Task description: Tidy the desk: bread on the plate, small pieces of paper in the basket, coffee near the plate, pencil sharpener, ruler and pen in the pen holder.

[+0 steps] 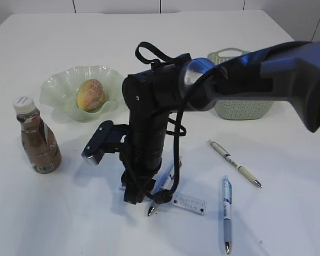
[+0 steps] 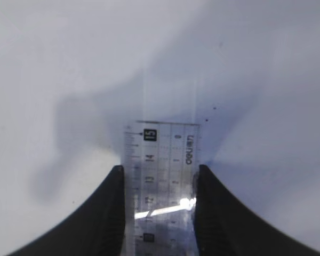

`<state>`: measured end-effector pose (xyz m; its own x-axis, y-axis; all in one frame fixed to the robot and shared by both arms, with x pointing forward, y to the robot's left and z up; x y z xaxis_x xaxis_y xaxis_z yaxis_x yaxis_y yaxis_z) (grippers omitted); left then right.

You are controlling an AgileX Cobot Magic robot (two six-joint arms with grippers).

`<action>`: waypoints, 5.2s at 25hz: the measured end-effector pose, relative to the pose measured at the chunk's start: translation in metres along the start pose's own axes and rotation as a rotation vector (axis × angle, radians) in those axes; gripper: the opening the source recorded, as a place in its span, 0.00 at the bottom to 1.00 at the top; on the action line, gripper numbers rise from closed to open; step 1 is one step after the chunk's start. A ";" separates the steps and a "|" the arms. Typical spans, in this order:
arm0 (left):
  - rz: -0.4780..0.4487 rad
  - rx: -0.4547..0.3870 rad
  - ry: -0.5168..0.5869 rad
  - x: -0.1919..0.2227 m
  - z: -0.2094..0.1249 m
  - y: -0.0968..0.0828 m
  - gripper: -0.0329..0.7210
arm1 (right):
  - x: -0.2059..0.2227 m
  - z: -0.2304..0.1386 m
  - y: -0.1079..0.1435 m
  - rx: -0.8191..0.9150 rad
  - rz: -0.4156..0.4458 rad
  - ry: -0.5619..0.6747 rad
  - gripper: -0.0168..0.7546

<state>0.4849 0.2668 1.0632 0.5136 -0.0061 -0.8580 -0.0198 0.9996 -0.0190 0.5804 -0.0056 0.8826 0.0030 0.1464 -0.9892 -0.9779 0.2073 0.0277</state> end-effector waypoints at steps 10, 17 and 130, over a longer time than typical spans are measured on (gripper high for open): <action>0.002 0.002 -0.001 0.000 0.000 0.000 0.36 | -0.024 0.017 -0.009 -0.015 -0.040 -0.054 0.41; 0.002 0.002 -0.001 0.000 0.000 0.000 0.36 | -0.054 0.031 -0.015 -0.019 -0.058 -0.086 0.41; -0.025 0.002 -0.106 0.000 0.012 -0.003 0.36 | -0.166 -0.030 -0.215 0.635 -0.759 -0.998 0.41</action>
<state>0.4956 0.2642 1.0691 0.6015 -0.0283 -0.7983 -0.0039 0.9993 -0.0384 0.7837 -0.1038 1.0364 0.8878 0.3637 -0.2821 -0.4121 0.9010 -0.1352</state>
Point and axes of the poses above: a point on each arm's last joint axis where the gripper is mounted, x pointing out along that axis toward the gripper, y along the wrist's bending axis when the last joint is at zero, z = x × y, the point moved 2 cm from there along x, pointing out along that axis toward the gripper, and after that the axes turned 5 degrees about -x, right-handed, at the moved point
